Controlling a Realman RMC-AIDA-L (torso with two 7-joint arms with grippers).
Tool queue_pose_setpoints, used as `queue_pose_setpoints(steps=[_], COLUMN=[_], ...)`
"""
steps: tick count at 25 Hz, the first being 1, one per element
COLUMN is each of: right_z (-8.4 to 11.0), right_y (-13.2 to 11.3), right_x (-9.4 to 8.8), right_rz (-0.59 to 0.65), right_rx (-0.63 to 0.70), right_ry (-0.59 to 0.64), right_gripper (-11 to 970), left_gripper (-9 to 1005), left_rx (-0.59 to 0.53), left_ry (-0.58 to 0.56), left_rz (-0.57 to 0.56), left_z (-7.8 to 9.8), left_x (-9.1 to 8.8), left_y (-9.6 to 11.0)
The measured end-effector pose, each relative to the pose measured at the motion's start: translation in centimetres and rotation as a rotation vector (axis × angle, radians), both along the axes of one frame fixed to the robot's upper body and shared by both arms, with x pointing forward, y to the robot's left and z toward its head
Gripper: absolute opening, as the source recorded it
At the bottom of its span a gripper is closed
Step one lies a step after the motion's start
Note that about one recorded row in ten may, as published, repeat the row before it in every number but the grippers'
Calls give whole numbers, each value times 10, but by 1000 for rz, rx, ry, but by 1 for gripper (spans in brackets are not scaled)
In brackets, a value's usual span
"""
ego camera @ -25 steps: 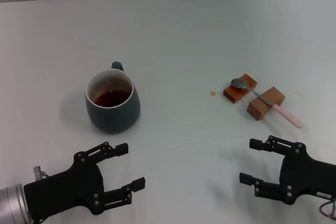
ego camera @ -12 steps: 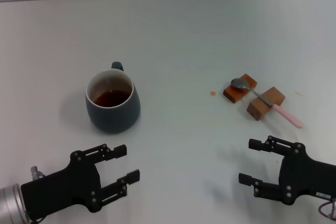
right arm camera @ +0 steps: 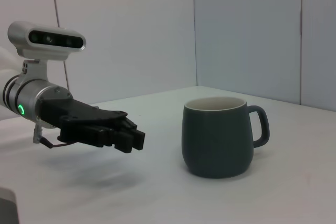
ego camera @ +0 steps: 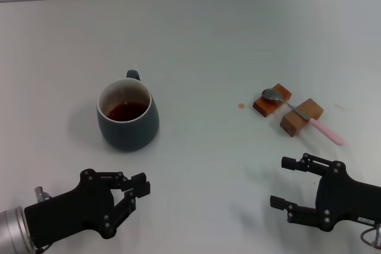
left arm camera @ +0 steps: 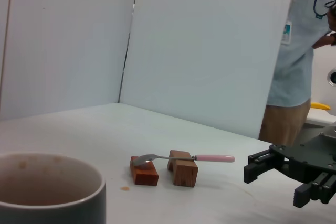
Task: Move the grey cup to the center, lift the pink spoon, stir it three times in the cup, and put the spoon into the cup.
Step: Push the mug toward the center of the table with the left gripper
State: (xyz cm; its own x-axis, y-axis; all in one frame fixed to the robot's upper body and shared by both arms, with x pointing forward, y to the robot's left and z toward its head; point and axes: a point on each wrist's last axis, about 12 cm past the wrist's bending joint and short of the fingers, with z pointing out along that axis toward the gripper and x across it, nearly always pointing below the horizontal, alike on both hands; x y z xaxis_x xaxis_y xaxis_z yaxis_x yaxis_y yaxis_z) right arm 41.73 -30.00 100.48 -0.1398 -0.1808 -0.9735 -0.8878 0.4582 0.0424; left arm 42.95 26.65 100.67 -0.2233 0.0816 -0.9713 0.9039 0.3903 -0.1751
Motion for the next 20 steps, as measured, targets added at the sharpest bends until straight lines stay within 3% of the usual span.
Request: queue_pose_setpoints(steps=[1, 4, 10, 13, 16, 17, 20], right_z=[0, 0, 0, 0, 0, 1, 1], right_y=[0, 0, 0, 0, 1, 1, 2], right_x=[0, 1, 1, 1, 1, 2, 2], right_rz=[0, 1, 0, 0, 1, 2, 2], right_rx=[0, 0, 0, 0, 2, 3, 5], right_ry=[0, 0, 1, 1, 0, -1, -1], right_gripper=[755, 755, 756, 756, 756, 756, 756], left_gripper=[357, 126, -2, -2, -2, -2, -2], left_rx=[0, -1, -110, -228, -268, -230, -171], left_ry=[0, -2, -30, -103, -175, -230, -282], left_rz=[0, -1, 68, 162, 300, 393, 464], left_z=[0, 0, 10, 24, 33, 32, 30], left_x=[0, 0, 7, 15, 28, 35, 39], left_y=[0, -1, -3, 2, 13, 21, 29])
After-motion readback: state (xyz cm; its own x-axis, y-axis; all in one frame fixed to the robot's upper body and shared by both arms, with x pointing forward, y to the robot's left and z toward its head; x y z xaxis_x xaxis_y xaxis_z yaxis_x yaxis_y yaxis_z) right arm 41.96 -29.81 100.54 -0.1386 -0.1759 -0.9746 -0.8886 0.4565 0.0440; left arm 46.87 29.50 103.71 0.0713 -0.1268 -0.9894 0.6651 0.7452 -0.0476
